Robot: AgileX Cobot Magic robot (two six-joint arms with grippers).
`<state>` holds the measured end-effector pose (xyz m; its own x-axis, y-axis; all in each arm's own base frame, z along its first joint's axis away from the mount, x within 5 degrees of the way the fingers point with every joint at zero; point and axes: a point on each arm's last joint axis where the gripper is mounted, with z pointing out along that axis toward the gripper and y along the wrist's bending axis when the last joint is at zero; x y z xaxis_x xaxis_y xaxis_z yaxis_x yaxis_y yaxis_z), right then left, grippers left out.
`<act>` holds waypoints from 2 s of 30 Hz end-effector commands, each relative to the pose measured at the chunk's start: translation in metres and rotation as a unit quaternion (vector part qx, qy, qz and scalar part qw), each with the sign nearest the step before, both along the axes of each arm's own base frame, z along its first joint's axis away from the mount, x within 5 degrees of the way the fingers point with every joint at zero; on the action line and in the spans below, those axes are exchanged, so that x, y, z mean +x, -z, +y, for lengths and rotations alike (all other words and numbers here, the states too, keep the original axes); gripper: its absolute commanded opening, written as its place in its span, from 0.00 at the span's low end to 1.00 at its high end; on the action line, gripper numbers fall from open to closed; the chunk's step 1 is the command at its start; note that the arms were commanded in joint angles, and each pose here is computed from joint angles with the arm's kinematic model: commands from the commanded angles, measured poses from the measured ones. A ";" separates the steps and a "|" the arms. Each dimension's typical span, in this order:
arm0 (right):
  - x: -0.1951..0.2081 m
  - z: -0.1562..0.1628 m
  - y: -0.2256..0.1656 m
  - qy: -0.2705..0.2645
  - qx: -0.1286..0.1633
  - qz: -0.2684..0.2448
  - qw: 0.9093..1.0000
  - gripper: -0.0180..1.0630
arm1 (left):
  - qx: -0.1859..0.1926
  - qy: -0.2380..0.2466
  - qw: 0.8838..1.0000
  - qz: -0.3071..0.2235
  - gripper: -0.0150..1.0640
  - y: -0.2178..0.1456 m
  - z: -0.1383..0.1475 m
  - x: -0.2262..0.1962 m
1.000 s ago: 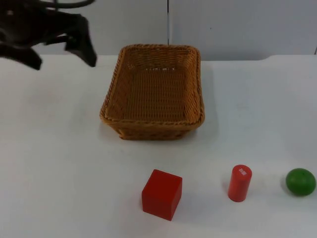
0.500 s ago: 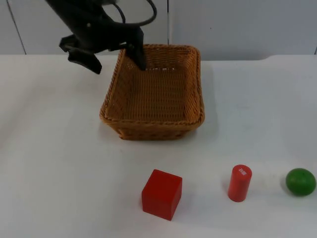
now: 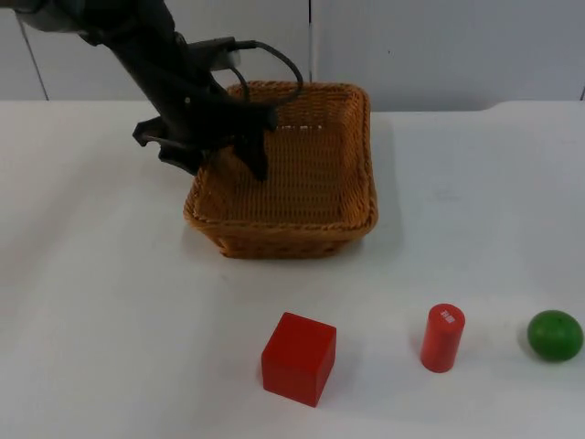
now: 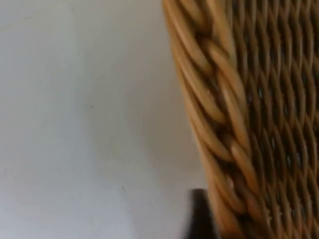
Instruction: Pick up the basket with the left hand and place the object to the left of the red cylinder into the basket with the right hand.
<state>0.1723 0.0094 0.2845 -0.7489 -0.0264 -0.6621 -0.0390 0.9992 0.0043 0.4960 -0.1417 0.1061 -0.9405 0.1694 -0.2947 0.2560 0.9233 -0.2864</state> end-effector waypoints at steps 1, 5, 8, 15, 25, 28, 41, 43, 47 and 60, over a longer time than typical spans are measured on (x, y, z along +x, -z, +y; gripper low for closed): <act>0.001 0.000 -0.003 0.001 -0.001 -0.011 1.000 0.99 | -0.003 0.004 1.000 -0.003 0.41 -0.003 -0.004 0.000; 0.001 0.000 -0.003 0.001 -0.001 -0.012 1.000 0.99 | -0.004 0.002 1.000 -0.003 0.06 -0.003 -0.004 0.000; 0.001 0.000 -0.003 0.001 -0.001 -0.012 1.000 0.99 | -0.021 -0.025 0.999 -0.003 0.01 -0.013 -0.004 0.001; 0.001 0.000 -0.003 0.001 -0.001 -0.012 1.000 0.99 | -0.063 -0.032 0.996 -0.046 0.01 -0.075 -0.007 -0.004; 0.001 0.000 -0.003 0.001 -0.001 -0.012 1.000 0.99 | -0.058 0.009 0.995 -0.080 0.01 -0.184 0.004 -0.045; 0.001 0.000 -0.003 0.001 -0.001 -0.012 1.000 0.99 | -0.067 0.004 0.995 -0.071 0.01 -0.206 0.017 -0.056; 0.000 0.000 -0.002 0.002 0.000 0.001 1.000 0.99 | -0.117 -0.064 0.991 -0.021 0.01 -0.185 0.099 -0.138; 0.000 0.000 -0.002 0.002 0.000 0.001 1.000 0.99 | -0.128 -0.071 0.989 -0.017 0.01 -0.179 0.106 -0.149; -0.001 0.001 -0.002 0.004 0.013 0.003 1.000 0.99 | -0.138 -0.106 0.985 -0.008 0.01 -0.152 0.134 -0.205; -0.002 0.003 -0.001 -0.010 0.016 0.010 1.000 0.99 | -0.085 -0.162 0.982 -0.044 0.01 -0.147 0.152 -0.294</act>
